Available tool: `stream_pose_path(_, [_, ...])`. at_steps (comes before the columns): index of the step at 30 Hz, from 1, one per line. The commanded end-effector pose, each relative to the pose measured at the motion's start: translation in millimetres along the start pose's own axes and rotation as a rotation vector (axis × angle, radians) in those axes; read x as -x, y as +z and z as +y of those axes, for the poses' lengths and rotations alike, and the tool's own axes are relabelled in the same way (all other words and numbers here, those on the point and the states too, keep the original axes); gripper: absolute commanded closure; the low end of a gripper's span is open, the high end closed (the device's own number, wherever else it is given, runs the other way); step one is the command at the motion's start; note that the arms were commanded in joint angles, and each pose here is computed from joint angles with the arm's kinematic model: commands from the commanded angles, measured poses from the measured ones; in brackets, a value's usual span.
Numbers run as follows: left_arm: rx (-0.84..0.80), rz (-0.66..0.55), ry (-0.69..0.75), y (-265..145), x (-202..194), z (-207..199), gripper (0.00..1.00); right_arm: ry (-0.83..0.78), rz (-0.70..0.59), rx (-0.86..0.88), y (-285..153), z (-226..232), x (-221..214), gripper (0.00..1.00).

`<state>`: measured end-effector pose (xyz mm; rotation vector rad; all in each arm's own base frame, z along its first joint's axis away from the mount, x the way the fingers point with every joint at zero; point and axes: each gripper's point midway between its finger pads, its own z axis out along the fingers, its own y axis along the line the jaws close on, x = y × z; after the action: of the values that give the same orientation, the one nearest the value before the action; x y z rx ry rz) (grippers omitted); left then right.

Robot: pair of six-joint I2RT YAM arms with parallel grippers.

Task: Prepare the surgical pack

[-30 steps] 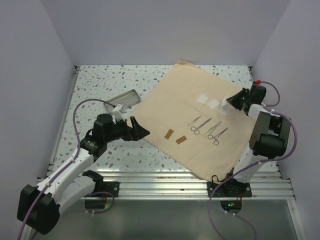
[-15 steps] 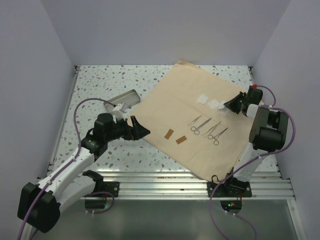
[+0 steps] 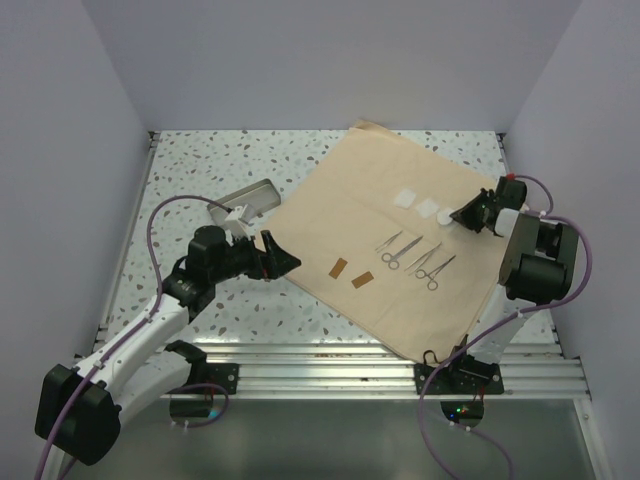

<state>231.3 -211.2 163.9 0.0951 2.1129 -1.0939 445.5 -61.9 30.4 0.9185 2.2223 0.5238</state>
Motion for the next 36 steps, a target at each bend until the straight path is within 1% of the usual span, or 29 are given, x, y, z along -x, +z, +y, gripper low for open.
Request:
stream_pose_path(1, [-0.054,-0.039,0.030,0,14,-15,0.06,-0.044,-0.059,-0.015,-7,4,23,1.00])
stream_pose_path(4, [-0.050,-0.039,0.031,0,14,-14,0.06,-0.048,-0.036,-0.023,-5,2,21,1.00])
stream_pose_path(9, [-0.049,-0.040,0.032,0,14,-14,0.06,-0.074,-0.045,-0.047,-3,-1,26,1.00])
stream_pose_path(18, [-0.044,-0.036,0.034,0,13,-12,0.06,-0.072,-0.011,-0.063,8,-9,20,1.00])
stream_pose_path(22, [-0.046,-0.036,0.035,1,13,-13,0.06,-0.082,-0.018,-0.073,8,-11,21,0.98])
stream_pose_path(25, [-0.046,-0.036,0.035,1,13,-13,0.06,-0.088,-0.022,-0.077,6,-10,24,0.94])
stream_pose_path(29, [-0.047,-0.034,0.034,1,12,-12,0.06,-0.090,-0.018,-0.082,2,-9,23,0.81])
stream_pose_path(30, [-0.049,-0.033,0.034,1,11,-13,0.06,-0.093,-0.020,-0.086,-2,-9,23,0.75])
stream_pose_path(33, [-0.052,-0.034,0.032,0,12,-14,0.05,-0.102,-0.037,-0.103,-12,-8,25,0.69])
stream_pose_path(36, [-0.057,-0.038,0.034,0,13,-15,0.06,-0.106,-0.041,-0.118,-19,-9,25,0.68])
